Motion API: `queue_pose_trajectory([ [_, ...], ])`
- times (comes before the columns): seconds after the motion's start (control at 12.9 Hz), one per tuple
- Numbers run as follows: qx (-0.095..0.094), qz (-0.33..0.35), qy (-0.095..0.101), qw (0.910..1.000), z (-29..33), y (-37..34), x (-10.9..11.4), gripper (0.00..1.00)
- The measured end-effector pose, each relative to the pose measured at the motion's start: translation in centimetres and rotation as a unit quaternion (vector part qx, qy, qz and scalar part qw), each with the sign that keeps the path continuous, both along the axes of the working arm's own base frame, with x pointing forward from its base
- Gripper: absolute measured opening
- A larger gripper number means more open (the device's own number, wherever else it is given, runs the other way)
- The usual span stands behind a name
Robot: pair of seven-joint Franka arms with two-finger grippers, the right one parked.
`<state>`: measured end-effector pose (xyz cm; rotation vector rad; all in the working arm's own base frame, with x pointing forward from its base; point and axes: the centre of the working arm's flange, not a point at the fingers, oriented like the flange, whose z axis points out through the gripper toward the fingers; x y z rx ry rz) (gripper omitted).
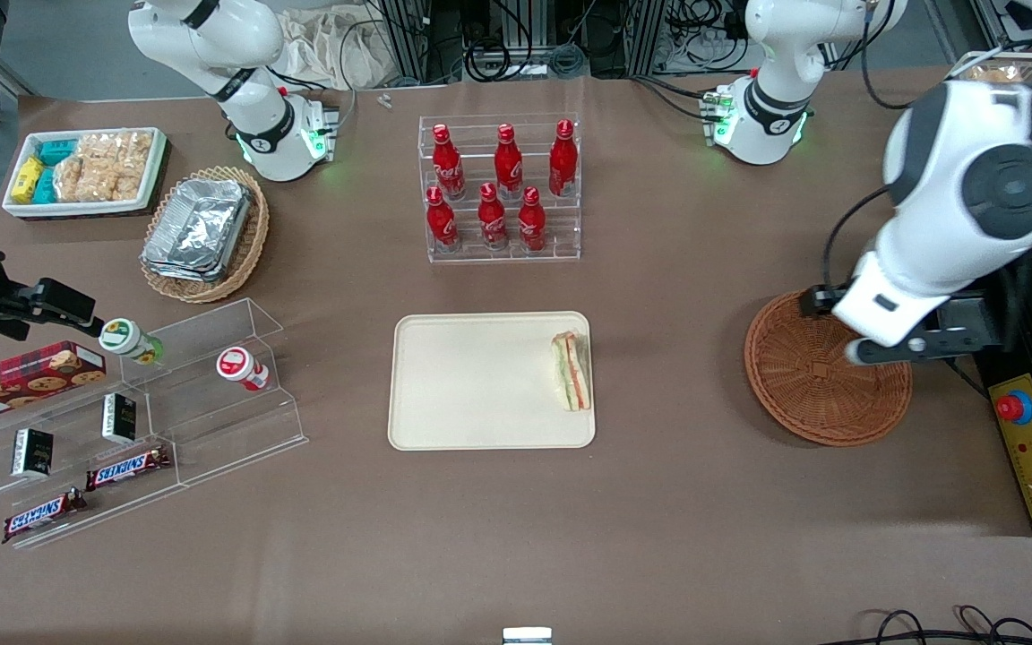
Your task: Place sandwich from basket to tray
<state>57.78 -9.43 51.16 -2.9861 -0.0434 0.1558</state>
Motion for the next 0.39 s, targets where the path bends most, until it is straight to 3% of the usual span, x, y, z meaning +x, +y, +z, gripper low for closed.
queue_pose_trajectory([
  [0.16,-0.004,-0.022,0.004,0.9997,2.0,2.2,0.1,1.00],
  [0.39,-0.017,-0.037,-0.007,0.9992,4.9,4.9,0.4,1.00],
])
